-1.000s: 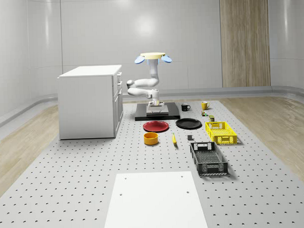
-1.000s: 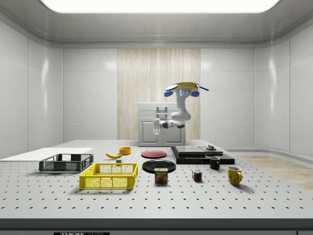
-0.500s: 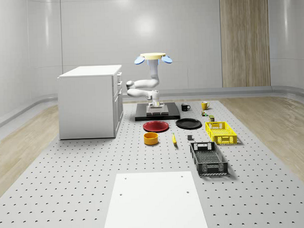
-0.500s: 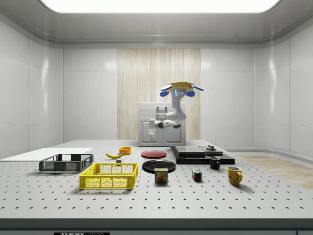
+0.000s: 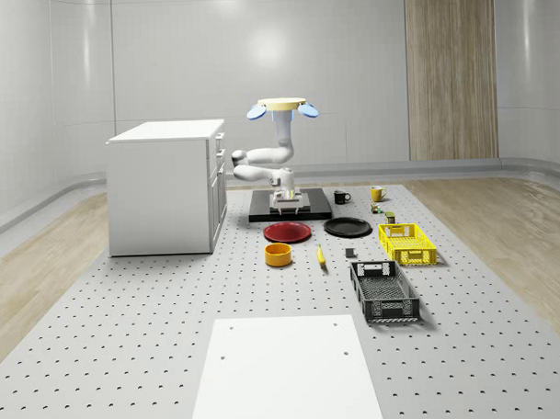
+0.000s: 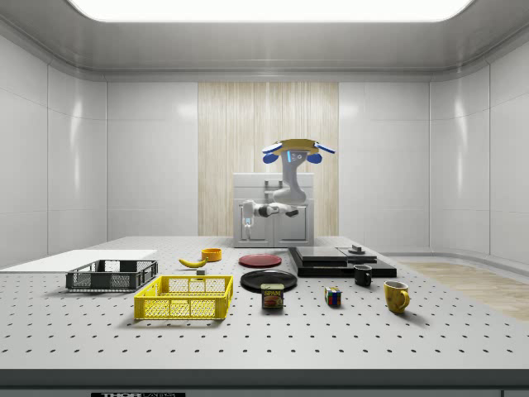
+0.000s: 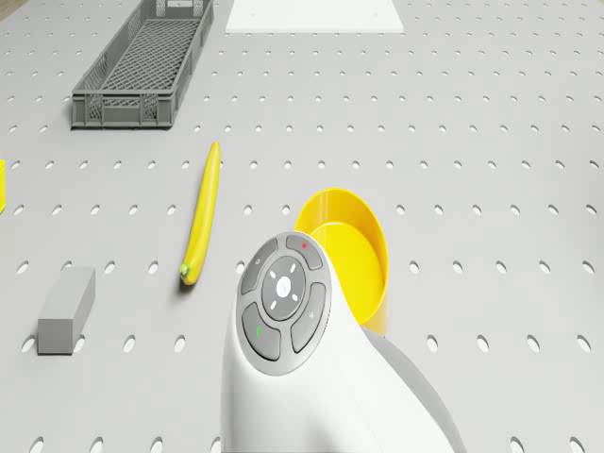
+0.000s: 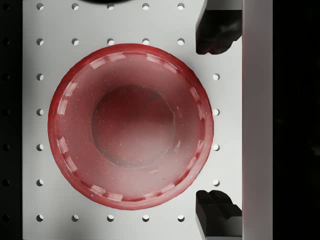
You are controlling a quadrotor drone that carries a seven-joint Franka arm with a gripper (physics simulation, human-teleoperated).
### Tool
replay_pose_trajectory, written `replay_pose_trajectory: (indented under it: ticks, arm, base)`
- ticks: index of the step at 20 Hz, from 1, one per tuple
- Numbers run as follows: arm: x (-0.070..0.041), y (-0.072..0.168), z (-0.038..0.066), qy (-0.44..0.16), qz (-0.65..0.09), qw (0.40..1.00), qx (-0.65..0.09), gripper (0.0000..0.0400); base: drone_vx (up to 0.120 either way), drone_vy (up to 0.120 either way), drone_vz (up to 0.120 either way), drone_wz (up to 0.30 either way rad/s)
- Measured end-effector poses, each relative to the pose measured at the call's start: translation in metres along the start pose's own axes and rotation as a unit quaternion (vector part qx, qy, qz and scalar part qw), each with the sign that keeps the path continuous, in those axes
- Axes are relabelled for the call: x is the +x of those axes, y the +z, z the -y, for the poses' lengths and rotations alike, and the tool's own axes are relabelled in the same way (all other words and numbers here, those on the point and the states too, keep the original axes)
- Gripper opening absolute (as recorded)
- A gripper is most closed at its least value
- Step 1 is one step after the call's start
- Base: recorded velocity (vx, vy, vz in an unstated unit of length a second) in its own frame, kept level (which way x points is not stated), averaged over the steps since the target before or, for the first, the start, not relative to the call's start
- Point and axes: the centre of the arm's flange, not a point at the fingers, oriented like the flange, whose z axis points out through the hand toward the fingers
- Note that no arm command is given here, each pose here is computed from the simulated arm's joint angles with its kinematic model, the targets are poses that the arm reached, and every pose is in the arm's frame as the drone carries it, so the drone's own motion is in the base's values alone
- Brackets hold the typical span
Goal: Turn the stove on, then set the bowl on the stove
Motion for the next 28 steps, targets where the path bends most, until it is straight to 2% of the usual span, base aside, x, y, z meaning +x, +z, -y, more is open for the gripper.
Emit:
replay_pose_trajectory:
  ticks: [25,28]
  arm:
    - [0.0000,0.0000,0.0000,0.000,0.000,1.000,0.000,0.0400]
    - [0.0000,0.0000,0.0000,0.000,0.000,1.000,0.000,0.0400]
  base:
    - [0.120,0.000,0.000,0.000]
    - [0.120,0.000,-0.120,0.000]
